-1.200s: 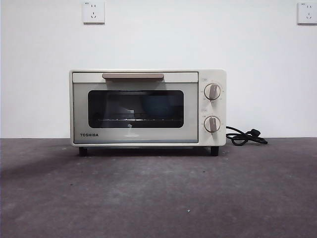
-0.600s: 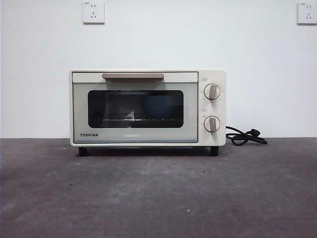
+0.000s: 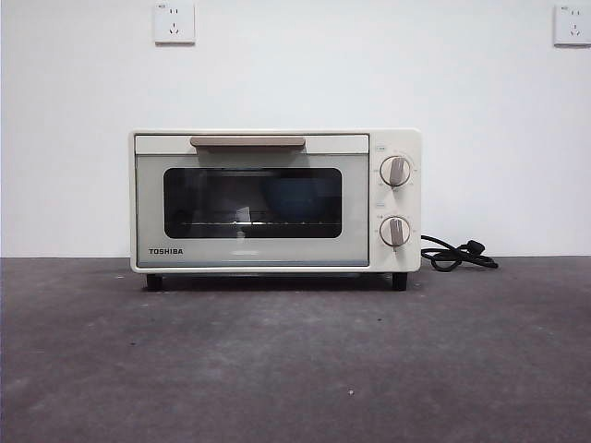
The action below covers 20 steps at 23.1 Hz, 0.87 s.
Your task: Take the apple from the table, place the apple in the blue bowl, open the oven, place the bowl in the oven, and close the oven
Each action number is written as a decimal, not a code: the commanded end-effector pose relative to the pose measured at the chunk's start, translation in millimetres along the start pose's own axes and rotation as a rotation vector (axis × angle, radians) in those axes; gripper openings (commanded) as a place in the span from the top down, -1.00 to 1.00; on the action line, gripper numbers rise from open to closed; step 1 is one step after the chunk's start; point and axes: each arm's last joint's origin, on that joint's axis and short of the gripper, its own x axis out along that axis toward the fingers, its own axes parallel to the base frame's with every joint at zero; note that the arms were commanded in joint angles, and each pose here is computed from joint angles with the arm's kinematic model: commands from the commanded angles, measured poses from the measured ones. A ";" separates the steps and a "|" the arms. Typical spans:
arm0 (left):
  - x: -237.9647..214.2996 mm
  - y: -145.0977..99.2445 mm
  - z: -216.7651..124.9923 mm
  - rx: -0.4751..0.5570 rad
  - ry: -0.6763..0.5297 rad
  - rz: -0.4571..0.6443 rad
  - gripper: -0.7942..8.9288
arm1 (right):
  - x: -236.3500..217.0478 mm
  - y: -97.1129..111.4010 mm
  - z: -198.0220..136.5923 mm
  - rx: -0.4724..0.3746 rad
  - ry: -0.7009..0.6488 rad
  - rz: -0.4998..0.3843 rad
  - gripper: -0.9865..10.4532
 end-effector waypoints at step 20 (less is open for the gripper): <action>4.8 -0.2 -6.8 -0.030 0.063 -0.006 0.84 | -36.2 -50.1 -34.0 0.149 -0.401 -0.180 0.83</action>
